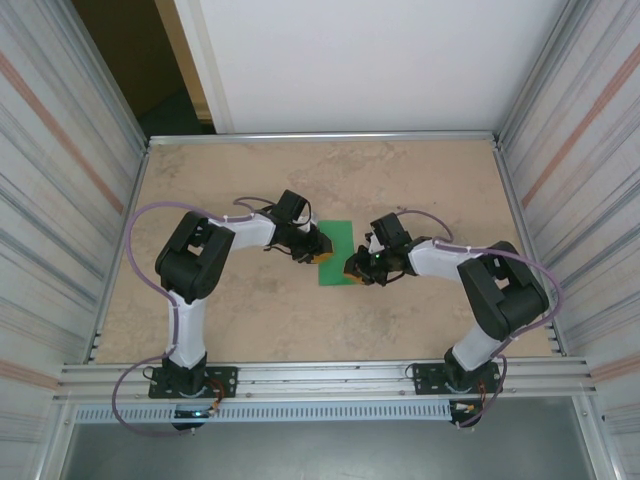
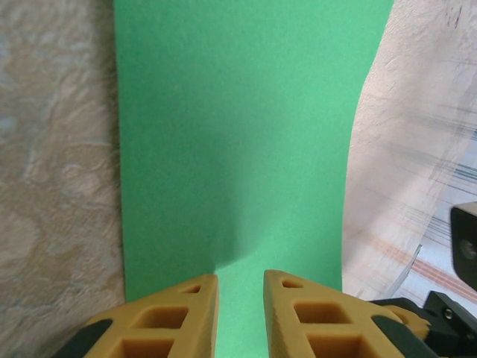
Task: Fold a paper plane with a square sheet of paper (pick it up from the middle)
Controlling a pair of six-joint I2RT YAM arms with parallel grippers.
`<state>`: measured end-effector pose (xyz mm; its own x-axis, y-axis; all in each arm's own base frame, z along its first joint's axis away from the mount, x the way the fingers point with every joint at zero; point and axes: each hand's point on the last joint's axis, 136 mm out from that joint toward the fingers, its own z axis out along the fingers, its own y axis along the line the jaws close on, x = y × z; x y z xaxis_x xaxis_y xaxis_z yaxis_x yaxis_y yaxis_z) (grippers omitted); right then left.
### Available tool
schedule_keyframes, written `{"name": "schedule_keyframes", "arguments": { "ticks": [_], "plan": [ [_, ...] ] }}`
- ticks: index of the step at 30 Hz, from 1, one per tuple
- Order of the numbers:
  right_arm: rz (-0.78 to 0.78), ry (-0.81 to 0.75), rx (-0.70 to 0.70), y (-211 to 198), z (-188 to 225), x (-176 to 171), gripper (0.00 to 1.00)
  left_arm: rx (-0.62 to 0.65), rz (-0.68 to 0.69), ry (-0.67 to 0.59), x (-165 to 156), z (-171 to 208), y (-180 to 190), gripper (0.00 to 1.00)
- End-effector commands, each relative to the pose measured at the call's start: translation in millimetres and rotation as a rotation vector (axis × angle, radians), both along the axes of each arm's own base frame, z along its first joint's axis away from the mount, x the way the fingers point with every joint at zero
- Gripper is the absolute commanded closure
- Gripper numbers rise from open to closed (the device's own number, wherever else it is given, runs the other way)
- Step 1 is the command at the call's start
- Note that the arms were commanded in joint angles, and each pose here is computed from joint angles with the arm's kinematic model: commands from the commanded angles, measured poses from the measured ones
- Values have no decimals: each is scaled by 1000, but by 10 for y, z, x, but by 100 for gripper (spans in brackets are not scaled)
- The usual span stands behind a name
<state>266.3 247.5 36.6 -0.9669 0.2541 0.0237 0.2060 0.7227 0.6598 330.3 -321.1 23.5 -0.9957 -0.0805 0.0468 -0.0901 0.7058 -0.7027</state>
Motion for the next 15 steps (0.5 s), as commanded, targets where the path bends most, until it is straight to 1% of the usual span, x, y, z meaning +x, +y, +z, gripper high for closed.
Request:
{"name": "schedule_keyframes", "arguments": {
  "ticks": [1, 6, 10, 13, 15],
  "plan": [
    [-45, -4, -39, -65, 28, 5, 82, 114, 10, 83, -161, -357, 171, 76],
    [-56, -3, -53, -86, 22, 18, 83, 109, 6, 81, -164, -338, 162, 76],
    [-56, 2, -44, -71, 33, 15, 89, 100, 1, 75, -157, -306, 149, 76],
    [-63, 10, -45, -89, 27, -2, 94, 60, -31, 29, -118, -191, 81, 75],
    [-69, 15, -48, -111, 26, -17, 96, 31, -52, -24, -62, -53, 43, 75]
  ]
}}
